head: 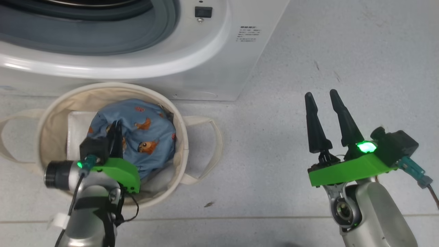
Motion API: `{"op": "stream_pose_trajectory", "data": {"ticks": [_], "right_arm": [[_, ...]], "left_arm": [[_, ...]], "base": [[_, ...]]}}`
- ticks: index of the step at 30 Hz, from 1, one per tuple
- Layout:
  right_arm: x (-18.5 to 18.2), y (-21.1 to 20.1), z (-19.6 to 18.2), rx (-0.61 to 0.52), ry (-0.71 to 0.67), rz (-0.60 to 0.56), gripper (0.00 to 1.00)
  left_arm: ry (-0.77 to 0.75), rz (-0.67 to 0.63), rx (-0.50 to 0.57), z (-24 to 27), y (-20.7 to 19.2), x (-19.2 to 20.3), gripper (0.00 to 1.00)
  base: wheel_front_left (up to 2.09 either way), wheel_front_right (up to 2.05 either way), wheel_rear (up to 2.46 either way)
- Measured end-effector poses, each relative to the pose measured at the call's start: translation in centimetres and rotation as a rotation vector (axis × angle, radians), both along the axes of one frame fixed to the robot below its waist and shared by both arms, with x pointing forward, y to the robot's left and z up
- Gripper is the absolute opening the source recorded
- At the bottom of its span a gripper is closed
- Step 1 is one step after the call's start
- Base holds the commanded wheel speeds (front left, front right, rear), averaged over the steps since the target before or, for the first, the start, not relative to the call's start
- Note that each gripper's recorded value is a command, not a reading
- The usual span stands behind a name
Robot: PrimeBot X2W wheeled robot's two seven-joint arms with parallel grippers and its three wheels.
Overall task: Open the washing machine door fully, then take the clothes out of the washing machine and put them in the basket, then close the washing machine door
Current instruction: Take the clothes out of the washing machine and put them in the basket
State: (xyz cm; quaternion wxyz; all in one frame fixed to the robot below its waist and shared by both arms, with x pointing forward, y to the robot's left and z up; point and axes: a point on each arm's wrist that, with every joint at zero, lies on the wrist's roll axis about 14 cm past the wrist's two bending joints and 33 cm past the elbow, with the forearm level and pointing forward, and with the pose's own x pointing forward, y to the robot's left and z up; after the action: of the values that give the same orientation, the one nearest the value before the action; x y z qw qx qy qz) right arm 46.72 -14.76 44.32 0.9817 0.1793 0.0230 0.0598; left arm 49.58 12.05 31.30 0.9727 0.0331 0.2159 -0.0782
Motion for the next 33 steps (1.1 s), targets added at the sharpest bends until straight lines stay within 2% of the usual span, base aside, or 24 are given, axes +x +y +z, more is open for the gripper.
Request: {"op": "stream_pose_trajectory", "data": {"ticks": [5,16,17,18,27,33], "right_arm": [[0.3,-0.3,-0.2,-0.006,0.003,-0.005,1.00],[0.5,0.2,-0.3,0.000,0.002,0.008,1.00],[0.5,0.3,-0.3,0.001,0.000,0.011,1.00],[0.5,0.4,-0.2,0.002,-0.001,0.013,1.00],[0.6,1.1,1.4,0.011,-0.041,0.028,1.00],[0.4,1.5,2.9,0.017,-0.075,0.037,1.00]], "left_arm": [[0.072,0.001,0.025,-2.3,-0.2,-0.8,0.00],[0.089,0.018,0.046,-2.6,0.3,-0.9,0.00],[0.088,0.023,0.052,-2.6,0.4,-1.0,0.15],[0.081,0.030,0.057,-2.3,0.6,-0.9,1.00],[-0.047,0.035,0.061,1.7,0.9,0.3,1.00],[-0.179,0.071,0.012,6.1,1.4,0.7,1.00]], "base": [[0.00,0.00,0.00],[0.00,0.00,0.00],[0.00,0.00,0.00],[0.00,0.00,0.00],[0.00,0.00,0.00],[0.00,0.00,0.00]]}}
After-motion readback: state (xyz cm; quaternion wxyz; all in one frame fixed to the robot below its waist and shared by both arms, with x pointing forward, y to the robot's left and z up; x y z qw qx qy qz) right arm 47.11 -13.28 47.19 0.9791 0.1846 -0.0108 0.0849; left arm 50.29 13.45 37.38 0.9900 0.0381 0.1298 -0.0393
